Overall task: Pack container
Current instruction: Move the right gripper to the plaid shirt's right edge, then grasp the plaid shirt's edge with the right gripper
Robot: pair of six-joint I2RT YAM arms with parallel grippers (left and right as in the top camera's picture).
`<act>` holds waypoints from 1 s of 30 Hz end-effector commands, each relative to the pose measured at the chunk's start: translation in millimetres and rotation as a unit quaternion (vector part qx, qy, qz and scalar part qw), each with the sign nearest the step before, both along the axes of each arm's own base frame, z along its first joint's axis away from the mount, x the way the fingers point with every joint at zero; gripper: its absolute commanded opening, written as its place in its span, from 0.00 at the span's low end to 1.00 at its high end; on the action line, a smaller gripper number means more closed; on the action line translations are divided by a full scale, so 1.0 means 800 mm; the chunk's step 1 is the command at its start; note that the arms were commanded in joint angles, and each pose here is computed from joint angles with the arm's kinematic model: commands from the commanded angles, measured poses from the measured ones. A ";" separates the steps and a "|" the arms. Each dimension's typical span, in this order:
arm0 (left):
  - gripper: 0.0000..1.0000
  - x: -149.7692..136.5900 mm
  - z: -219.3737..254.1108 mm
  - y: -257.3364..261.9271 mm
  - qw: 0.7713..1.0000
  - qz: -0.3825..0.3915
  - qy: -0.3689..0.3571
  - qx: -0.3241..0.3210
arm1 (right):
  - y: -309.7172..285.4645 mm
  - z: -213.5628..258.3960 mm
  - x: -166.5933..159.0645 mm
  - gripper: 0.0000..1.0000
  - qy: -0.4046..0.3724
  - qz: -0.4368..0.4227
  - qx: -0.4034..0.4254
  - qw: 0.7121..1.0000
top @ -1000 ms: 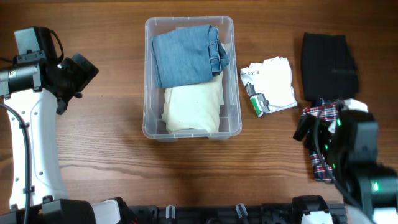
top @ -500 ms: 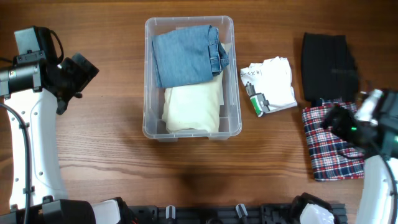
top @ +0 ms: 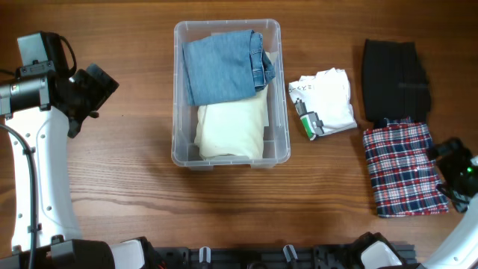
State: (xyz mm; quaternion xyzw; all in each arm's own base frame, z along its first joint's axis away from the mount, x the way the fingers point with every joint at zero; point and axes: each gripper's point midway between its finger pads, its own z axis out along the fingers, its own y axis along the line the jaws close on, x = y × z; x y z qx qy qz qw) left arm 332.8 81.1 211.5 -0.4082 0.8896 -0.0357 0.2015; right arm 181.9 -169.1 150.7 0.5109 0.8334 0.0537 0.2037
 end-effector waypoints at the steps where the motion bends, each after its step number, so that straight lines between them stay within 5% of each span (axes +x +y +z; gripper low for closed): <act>1: 1.00 0.001 0.005 0.001 1.000 0.001 -0.006 -0.002 | -0.011 -0.024 -0.040 1.00 0.035 -0.112 0.026 0.993; 8: 1.00 0.001 0.005 0.001 1.000 0.001 -0.007 -0.002 | -0.004 -0.076 -0.083 1.00 0.083 -0.209 0.064 0.972; 30: 1.00 0.001 0.005 0.001 1.000 0.001 -0.007 -0.002 | 0.005 -0.113 -0.071 1.00 0.072 -0.182 0.090 0.977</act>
